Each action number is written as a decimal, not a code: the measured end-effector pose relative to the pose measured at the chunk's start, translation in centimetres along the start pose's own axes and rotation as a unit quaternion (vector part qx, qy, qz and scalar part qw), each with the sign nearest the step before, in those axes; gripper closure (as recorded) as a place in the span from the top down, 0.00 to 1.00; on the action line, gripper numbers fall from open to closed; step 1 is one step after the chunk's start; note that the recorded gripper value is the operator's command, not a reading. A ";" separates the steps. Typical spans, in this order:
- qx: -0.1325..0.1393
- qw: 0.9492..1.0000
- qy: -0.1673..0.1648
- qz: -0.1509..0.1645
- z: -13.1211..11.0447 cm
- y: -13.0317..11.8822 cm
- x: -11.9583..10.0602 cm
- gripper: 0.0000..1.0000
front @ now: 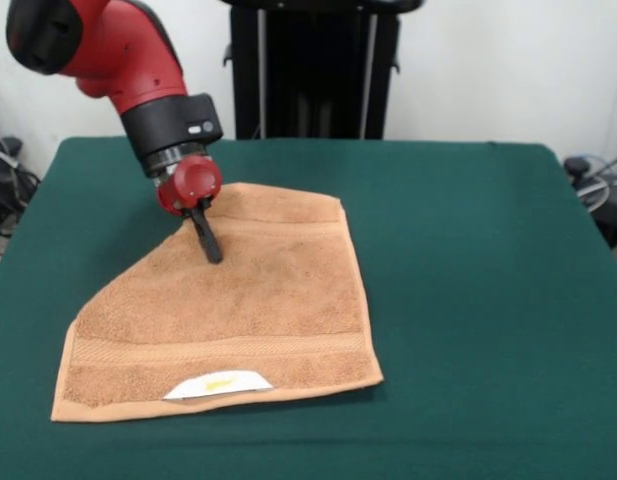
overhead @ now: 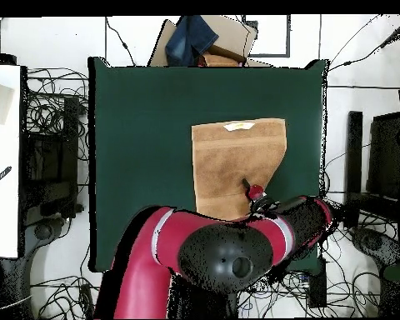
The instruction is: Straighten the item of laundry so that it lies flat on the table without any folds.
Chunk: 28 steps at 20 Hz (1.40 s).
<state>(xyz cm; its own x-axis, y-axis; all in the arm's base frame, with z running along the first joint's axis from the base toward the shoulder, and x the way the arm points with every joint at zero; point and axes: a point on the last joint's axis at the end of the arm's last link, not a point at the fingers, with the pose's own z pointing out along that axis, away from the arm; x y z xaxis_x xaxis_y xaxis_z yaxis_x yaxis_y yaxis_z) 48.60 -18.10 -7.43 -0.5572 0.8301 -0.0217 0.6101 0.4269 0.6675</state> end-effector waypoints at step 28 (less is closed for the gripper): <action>-0.031 0.995 -0.074 0.057 1.2 0.0 -0.2 0.00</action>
<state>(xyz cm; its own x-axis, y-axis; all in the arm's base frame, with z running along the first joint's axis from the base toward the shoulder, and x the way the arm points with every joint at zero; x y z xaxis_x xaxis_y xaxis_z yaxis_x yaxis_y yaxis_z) 49.40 -17.85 -8.34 -0.3942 0.9177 -0.0495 0.6265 0.3078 0.7161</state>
